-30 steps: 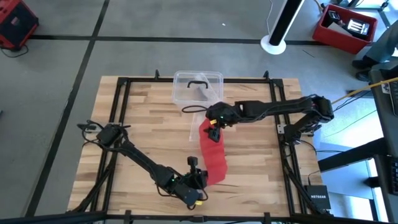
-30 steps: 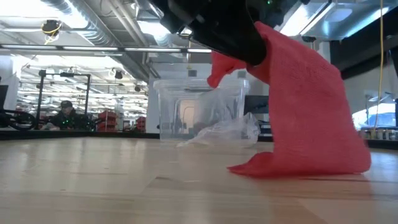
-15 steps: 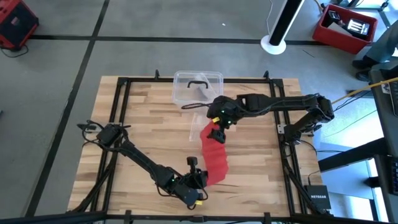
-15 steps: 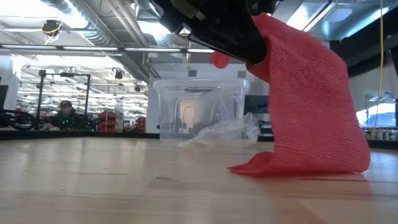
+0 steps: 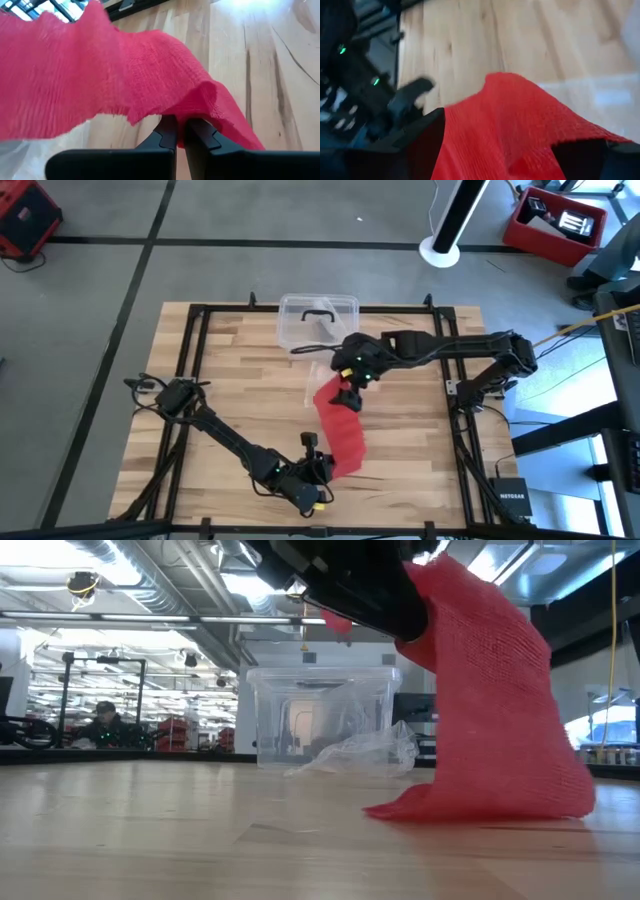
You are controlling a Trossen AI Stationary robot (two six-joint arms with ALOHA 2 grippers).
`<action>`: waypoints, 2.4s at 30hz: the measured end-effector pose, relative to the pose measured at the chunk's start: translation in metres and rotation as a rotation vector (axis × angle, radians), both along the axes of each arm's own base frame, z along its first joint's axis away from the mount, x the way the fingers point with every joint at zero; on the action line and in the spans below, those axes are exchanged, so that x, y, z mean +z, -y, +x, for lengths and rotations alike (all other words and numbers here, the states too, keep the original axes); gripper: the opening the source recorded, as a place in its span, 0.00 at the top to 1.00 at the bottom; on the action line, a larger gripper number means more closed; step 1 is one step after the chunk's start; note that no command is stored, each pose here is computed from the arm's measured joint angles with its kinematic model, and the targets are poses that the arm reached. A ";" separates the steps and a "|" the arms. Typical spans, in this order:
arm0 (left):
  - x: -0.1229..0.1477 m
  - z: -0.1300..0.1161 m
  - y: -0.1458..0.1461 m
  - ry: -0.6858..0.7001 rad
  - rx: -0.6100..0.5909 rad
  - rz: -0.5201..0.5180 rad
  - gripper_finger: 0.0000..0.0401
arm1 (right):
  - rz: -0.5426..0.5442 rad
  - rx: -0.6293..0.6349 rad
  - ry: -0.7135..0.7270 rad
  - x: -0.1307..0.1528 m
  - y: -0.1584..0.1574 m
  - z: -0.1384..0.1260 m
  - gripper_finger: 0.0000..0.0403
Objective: Roll bandage
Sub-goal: Roll the red bandage
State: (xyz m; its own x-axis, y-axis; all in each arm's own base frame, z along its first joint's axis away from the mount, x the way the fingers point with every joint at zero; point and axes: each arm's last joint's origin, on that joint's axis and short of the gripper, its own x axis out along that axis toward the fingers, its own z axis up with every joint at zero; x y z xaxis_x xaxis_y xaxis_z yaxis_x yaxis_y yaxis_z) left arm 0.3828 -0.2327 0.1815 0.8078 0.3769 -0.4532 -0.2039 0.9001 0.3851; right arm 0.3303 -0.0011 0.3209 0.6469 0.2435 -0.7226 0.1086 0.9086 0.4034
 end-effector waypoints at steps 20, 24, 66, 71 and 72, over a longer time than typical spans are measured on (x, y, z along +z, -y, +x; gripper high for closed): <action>0.001 0.006 -0.008 0.010 0.023 -0.011 0.97 | 0.042 0.078 -0.016 0.013 -0.025 -0.019 0.17; 0.001 0.006 -0.008 0.010 0.022 -0.010 0.97 | -0.020 0.047 -0.059 0.019 -0.029 -0.034 0.17; 0.003 0.013 -0.014 0.038 0.024 -0.086 0.97 | -0.120 0.156 -0.142 0.036 -0.065 -0.085 0.17; 0.004 0.016 -0.019 0.048 0.038 -0.090 0.97 | -0.279 0.004 -0.044 0.048 -0.057 -0.094 0.17; 0.004 0.016 -0.019 0.050 0.040 -0.089 0.97 | -0.308 -0.025 -0.030 0.049 -0.056 -0.093 0.17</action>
